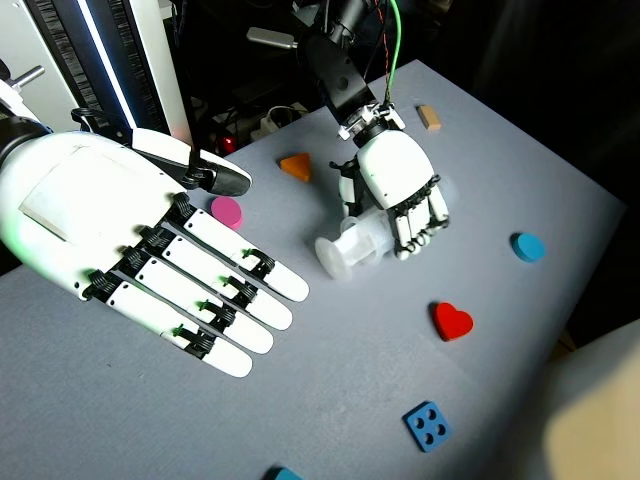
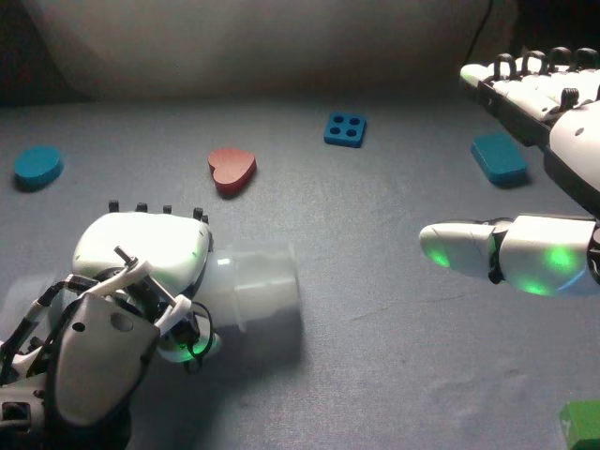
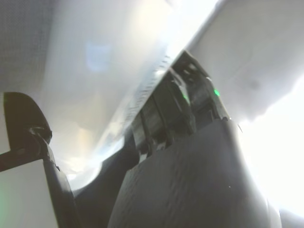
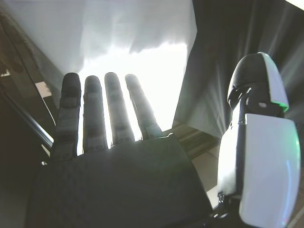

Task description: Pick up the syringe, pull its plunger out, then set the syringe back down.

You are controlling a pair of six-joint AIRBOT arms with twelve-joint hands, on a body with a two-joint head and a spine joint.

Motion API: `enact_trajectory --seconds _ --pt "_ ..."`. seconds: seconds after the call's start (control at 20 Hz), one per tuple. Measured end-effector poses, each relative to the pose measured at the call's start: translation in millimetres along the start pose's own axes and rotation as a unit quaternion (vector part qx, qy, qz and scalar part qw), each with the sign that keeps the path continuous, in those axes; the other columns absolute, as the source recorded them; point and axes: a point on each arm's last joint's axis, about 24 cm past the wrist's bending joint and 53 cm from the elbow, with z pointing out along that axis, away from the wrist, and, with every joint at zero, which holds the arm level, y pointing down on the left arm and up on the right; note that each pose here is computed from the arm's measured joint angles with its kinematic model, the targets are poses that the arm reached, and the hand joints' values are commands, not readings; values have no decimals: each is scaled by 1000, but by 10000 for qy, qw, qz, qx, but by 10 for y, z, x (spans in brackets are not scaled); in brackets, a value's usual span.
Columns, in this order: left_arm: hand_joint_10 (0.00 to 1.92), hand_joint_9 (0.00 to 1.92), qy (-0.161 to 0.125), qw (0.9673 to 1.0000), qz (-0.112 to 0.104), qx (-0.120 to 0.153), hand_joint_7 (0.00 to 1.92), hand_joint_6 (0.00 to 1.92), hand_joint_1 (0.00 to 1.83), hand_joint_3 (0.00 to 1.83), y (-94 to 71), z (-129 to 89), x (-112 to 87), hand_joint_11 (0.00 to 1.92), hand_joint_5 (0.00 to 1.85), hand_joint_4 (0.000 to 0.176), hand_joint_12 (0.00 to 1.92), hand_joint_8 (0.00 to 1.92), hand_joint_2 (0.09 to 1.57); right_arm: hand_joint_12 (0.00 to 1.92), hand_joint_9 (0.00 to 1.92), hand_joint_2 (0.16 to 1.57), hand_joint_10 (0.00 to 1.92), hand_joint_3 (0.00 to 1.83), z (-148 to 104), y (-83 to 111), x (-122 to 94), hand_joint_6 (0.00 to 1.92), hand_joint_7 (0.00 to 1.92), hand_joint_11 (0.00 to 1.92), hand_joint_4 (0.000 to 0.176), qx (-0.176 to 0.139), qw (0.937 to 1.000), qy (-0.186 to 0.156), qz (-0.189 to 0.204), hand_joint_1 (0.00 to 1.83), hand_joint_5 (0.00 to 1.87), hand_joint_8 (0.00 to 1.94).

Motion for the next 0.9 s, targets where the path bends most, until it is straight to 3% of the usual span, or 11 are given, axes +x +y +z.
enact_trajectory --seconds 0.05,0.1,0.15,0.25,0.3,0.35,0.5,0.6,0.65,0.75,0.9 --pt "1017 922 17 10000 -63 -15 1008 738 1351 0 10 -7 14 730 1031 0 1143 1021 1098 147 0 961 0 6 0 -1 -1 0 0 0 0 2 10000 -1 1 226 0 0" --pt "1180 900 24 10000 -82 -9 1023 727 1375 0 7 -7 17 783 1026 0 1168 1006 1095 198 1 966 0 3 1 -8 -3 0 11 0 0 16 10000 -5 10 219 0 0" --pt "983 915 23 10000 -78 0 1082 660 1291 0 2 -7 17 809 1072 0 1182 998 1073 240 7 967 2 1 0 -3 -2 1 20 0 0 6 10000 -4 4 218 3 2" --pt "857 951 39 9999 -96 37 1089 629 1267 1 -15 -8 24 832 1098 0 1176 1000 1066 263 12 963 2 0 0 -3 -3 3 26 0 0 6 10000 -6 4 222 12 2" --pt "1139 915 39 9999 -72 93 1034 668 1359 1 -44 -8 21 833 1069 0 1194 1006 1083 288 20 962 4 0 0 -3 -2 6 41 0 0 6 10000 -4 8 225 29 5" --pt "1207 903 77 9998 -73 187 1009 687 1377 0 -91 -9 27 843 1064 0 1201 1023 1090 295 23 955 4 0 0 -2 -2 8 44 0 0 4 10000 -5 33 239 36 4" --pt "1192 927 230 9980 -5 587 1005 600 1384 0 -285 -10 45 876 1123 0 1178 1005 1079 342 32 933 4 0 0 -2 -1 1 50 0 0 5 9998 -3 198 281 38 3" --pt "855 989 192 9955 100 926 1054 426 1269 0 -451 -18 -33 889 1240 0 1148 1013 1049 358 52 938 6 0 0 -1 1 3 72 0 0 2 9994 2 342 347 50 5" --pt "810 1006 103 9925 229 1194 1061 396 1266 0 -568 -28 -127 893 1256 0 1141 1003 1046 380 65 937 7 0 0 -3 2 4 83 0 0 4 9986 4 525 418 60 5" --pt "799 1014 -42 9887 350 1458 1075 403 1264 0 -689 -38 -271 902 1259 0 1143 970 1042 419 99 917 11 0 -4 -13 14 8 123 0 0 8 9951 19 987 718 84 10" --pt "791 1014 -141 9855 419 1640 1090 479 1264 0 -776 -43 -427 904 1209 0 1156 967 1047 429 162 956 10 4 -22 17 45 8 193 0 0 -211 9832 105 1810 908 137 7"
